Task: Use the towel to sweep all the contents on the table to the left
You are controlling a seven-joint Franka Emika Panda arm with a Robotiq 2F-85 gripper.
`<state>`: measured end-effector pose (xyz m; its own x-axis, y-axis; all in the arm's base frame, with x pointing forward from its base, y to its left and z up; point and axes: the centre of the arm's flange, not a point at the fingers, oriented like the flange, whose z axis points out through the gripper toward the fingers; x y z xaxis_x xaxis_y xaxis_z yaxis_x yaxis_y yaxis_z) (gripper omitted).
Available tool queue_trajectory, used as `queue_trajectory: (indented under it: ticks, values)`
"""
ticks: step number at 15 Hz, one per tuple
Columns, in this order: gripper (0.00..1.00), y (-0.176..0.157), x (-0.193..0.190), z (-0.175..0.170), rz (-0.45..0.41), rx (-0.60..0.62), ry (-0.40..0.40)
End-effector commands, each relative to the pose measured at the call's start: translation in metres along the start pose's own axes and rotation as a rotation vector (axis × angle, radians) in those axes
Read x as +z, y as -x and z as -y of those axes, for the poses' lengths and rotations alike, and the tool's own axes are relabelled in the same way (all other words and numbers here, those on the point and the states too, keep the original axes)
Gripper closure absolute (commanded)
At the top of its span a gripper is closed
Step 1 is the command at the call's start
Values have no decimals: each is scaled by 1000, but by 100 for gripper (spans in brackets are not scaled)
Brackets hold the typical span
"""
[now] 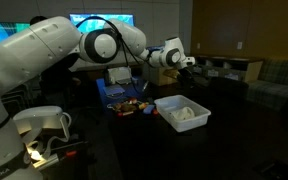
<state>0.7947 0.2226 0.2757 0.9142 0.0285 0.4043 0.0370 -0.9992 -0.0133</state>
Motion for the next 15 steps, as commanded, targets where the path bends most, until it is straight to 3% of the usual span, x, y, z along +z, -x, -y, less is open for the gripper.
queue_trajectory:
  ticks: [1,8,12,15]
  values:
    - [0,-10,-35,-40,64,-57,74]
    - [0,42,-101,-140,397,-91,158]
    - [0,84,-127,-175,511,-24,167]
    - [0,114,-139,-188,548,24,151]
